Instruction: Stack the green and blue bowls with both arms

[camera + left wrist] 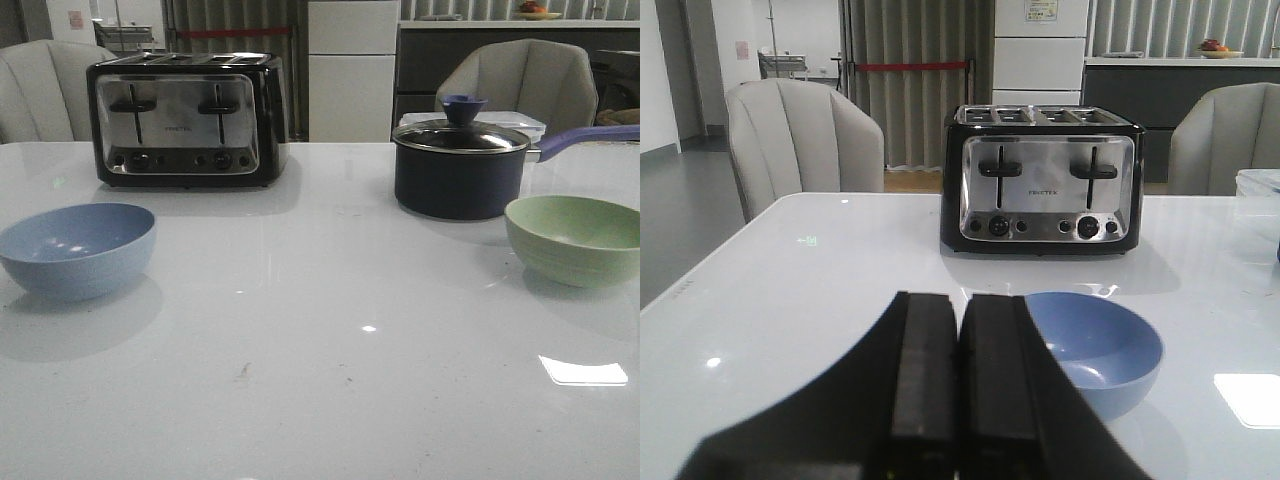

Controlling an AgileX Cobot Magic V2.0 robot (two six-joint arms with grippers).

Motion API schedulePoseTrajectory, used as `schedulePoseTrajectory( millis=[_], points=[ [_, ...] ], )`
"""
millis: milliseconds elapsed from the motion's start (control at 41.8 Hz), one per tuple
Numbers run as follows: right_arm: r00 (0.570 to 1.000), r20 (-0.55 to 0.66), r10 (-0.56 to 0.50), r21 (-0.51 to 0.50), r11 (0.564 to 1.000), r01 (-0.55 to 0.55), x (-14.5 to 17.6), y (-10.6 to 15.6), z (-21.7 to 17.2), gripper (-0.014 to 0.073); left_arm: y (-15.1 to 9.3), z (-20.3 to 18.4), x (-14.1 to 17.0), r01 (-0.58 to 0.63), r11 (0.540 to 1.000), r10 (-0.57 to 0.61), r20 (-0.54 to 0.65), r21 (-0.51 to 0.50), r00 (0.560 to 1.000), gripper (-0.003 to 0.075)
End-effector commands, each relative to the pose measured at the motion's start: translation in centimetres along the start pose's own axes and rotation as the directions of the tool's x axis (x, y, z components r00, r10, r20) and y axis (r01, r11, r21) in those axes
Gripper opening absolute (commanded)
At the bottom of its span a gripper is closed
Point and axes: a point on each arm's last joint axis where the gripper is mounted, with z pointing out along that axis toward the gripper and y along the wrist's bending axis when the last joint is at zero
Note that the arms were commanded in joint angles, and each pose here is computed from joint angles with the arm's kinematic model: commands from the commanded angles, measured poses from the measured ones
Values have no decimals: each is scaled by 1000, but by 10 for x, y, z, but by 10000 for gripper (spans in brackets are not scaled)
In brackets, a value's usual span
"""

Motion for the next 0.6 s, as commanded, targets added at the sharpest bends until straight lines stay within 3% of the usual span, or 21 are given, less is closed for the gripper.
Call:
schedulePoseTrajectory(
  millis=[0,359,574],
  points=[
    [994,112,-11,-4,1000,12,-10,0,-2,58,0,-2,-8,13,1000,-13,104,3,994,93],
    [992,122,-13,-4,1000,13,-11,0,-2,58,0,-2,-8,13,1000,-13,109,3,994,93],
    [986,165,2,-7,1000,-1,-32,1,-7,58,1,-6,-32,14,1000,-13,254,-2,967,93]
  ],
)
